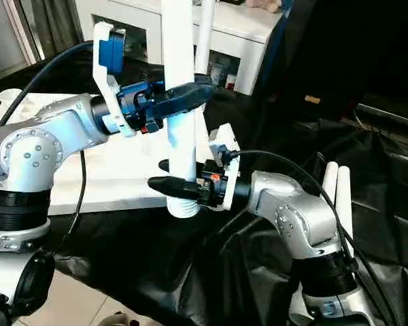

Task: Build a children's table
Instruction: Pick table leg

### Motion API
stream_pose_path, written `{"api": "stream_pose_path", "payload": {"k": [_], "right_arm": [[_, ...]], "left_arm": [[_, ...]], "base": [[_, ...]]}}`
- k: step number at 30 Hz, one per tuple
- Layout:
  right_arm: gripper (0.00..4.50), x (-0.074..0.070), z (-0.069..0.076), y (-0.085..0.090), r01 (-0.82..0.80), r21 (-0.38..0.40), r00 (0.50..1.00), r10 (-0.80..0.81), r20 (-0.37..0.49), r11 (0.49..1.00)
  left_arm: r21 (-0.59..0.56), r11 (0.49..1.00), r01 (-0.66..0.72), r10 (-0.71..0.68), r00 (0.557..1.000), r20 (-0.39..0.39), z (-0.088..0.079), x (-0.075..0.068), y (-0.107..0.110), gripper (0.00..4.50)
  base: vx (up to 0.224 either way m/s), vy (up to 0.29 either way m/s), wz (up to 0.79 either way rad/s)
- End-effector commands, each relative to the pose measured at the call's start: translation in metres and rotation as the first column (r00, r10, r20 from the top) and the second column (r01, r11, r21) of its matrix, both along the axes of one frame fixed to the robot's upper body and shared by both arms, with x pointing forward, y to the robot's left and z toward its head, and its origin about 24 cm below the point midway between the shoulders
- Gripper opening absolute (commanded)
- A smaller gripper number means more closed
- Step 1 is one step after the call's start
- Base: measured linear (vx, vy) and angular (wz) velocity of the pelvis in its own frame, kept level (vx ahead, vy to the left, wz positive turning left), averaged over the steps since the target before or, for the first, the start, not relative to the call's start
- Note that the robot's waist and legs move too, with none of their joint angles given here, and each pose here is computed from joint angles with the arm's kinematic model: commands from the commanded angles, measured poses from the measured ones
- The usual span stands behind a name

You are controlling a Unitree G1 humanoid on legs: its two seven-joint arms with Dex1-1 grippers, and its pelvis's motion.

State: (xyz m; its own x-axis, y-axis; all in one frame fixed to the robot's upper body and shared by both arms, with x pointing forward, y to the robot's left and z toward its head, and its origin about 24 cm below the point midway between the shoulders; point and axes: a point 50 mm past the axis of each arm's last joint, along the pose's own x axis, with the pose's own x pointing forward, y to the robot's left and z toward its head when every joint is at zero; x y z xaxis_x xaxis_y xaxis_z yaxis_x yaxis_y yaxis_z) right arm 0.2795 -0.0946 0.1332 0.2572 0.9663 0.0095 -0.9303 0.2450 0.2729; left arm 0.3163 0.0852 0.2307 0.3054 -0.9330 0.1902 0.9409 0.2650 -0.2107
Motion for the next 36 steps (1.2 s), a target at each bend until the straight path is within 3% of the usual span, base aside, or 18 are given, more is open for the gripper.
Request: {"api": "stream_pose_path", "payload": {"k": [1, 3, 11, 19, 26, 28, 30, 34, 36], "right_arm": [[2.95, 0.001, 0.013, 0.002, 0.006, -0.023, 0.997, -0.004, 0.08, 1.0], [3.14, 0.002, 0.013, 0.002, 0.018, -0.031, 0.996, -0.016, 0.086, 0.999], [3.16, 0.017, 0.008, 0.003, 0.19, -0.107, 0.981, -0.185, 0.055, 0.976], [2.35, 0.015, -0.007, 0.022, 0.184, -0.142, 0.982, -0.188, -0.02, 0.973], [1.97, 0.02, -0.008, 0.022, 0.213, -0.157, 0.974, -0.222, -0.04, 0.964], [1.94, 0.021, -0.007, 0.02, 0.21, -0.148, 0.975, -0.217, -0.038, 0.967], [1.94, 0.021, -0.006, 0.019, 0.204, -0.138, 0.977, -0.211, -0.039, 0.969], [1.94, 0.007, 0.007, 0.014, 0.023, -0.007, 1.0, -0.023, -0.004, 1.0], [1.94, 0.004, 0.008, 0.011, -0.02, 0.015, 1.0, 0.02, -0.007, 1.0]], "left_arm": [[0.034, 0.997, -0.068, 0.067, 0.997, 0.034, 0.005, 0.005, 0.003, 1.88], [0.048, 0.996, -0.077, 0.075, 0.996, 0.043, 0.005, 0.006, 0.002, 1.87], [0.101, 0.98, -0.169, 0.159, 0.982, 0.102, 0.008, 0.013, -0.003, 1.85], [0.074, 0.984, -0.164, 0.157, 0.983, 0.092, 0.01, 0.011, -0.004, 1.84], [0.081, 0.981, -0.176, 0.168, 0.981, 0.1, 0.01, 0.012, -0.001, 1.83], [0.083, 0.98, -0.181, 0.172, 0.98, 0.102, 0.01, 0.013, 0.0, 1.83], [0.074, 0.987, -0.14, 0.134, 0.988, 0.075, 0.009, 0.011, 0.0, 2.39], [0.038, 0.995, -0.095, 0.093, 0.994, 0.054, 0.006, 0.009, 0.008, 2.7], [0.006, 0.999, -0.049, 0.049, 0.998, 0.035, 0.007, 0.007, 0.01, 2.81]], "base": [[0.0, 0.0, 0.0], [0.0, 0.0, 0.0], [0.0, 0.0, 0.0], [0.0, 0.0, 0.0], [0.0, 0.0, 0.0], [0.0, 0.0, 0.0], [0.0, 0.0, 0.0], [0.0, 0.0, 0.0], [0.0, 0.0, 0.0]]}}
